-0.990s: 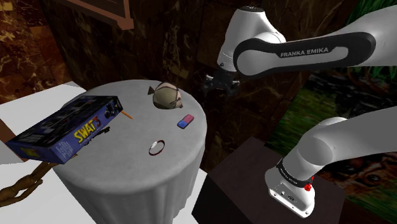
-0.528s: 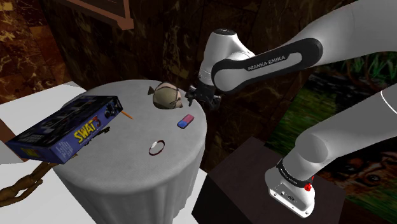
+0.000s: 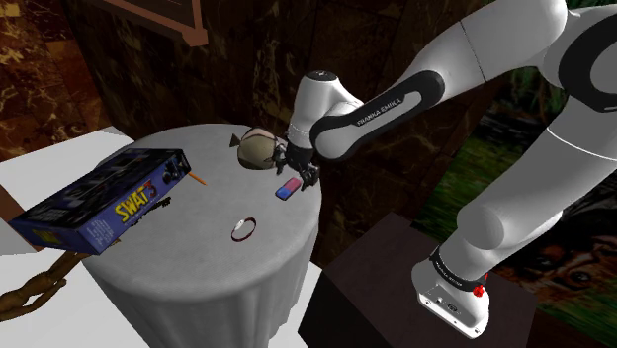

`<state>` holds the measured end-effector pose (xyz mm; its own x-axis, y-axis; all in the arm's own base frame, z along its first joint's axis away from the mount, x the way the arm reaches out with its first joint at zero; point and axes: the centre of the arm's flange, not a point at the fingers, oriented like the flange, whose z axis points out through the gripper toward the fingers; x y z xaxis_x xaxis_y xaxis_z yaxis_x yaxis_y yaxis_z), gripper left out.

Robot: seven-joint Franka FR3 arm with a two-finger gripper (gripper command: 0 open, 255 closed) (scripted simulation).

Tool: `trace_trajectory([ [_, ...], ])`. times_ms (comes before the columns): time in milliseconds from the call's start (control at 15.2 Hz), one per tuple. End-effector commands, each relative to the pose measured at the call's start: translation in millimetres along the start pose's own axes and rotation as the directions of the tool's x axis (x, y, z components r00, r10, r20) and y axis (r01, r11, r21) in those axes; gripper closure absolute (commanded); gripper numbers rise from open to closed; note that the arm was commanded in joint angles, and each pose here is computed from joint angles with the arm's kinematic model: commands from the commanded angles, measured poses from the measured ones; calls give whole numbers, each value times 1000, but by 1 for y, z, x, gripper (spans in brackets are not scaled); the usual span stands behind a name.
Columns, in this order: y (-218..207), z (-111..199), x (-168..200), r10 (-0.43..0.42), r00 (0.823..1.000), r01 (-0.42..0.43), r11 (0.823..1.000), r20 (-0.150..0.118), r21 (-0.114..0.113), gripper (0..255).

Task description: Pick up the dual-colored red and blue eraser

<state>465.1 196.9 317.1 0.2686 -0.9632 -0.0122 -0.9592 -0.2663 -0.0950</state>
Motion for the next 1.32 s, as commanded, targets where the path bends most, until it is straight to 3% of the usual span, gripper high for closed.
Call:
trace_trajectory([
  [0,-1,11,0,6,1000,-6,1000,1,1,0],
  [330,1,30,0,6,1000,-6,1000,1,1,0],
  [396,0,29,1,6,1000,-6,1000,1,1,255],
  [990,1,30,0,6,1000,-6,1000,1,1,255],
  [1254,-1,9,0,6,1000,-6,1000,1,1,255],
])
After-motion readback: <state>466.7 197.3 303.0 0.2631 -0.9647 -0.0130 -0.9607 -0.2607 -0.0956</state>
